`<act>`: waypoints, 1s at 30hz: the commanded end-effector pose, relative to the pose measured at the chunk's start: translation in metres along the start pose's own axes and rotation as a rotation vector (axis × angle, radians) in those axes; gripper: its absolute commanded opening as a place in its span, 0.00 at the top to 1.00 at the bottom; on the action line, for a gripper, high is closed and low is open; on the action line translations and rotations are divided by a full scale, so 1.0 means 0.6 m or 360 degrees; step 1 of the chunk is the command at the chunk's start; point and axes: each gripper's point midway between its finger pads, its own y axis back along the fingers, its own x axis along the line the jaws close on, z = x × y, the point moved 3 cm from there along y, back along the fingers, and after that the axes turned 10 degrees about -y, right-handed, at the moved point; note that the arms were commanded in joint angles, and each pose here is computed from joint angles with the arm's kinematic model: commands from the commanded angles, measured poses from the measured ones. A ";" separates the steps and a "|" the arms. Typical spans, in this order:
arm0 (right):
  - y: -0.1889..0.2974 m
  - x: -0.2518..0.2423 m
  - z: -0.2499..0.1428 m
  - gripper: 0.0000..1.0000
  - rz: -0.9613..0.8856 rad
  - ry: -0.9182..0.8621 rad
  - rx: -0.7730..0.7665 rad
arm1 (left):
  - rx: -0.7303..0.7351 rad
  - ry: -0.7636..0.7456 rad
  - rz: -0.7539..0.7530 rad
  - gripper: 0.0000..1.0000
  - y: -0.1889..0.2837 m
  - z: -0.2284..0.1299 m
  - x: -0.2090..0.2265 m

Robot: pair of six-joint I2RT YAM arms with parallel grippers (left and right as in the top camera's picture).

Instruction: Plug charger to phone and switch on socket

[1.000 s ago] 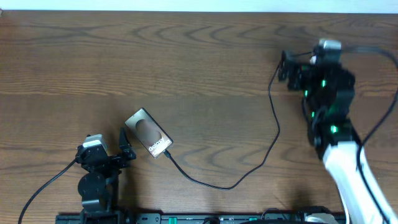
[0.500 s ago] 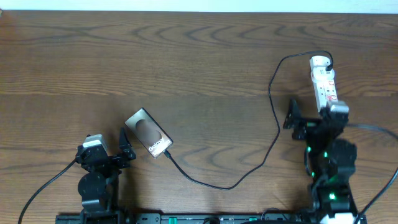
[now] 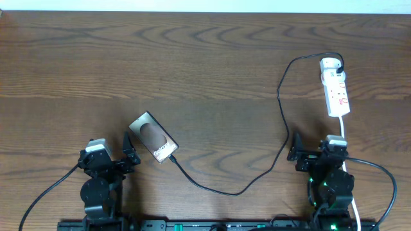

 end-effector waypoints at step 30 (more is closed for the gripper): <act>0.023 0.007 0.055 0.01 0.0046 0.0253 -0.0279 | 0.0057 -0.0021 0.0000 0.08 -0.003 -0.020 0.001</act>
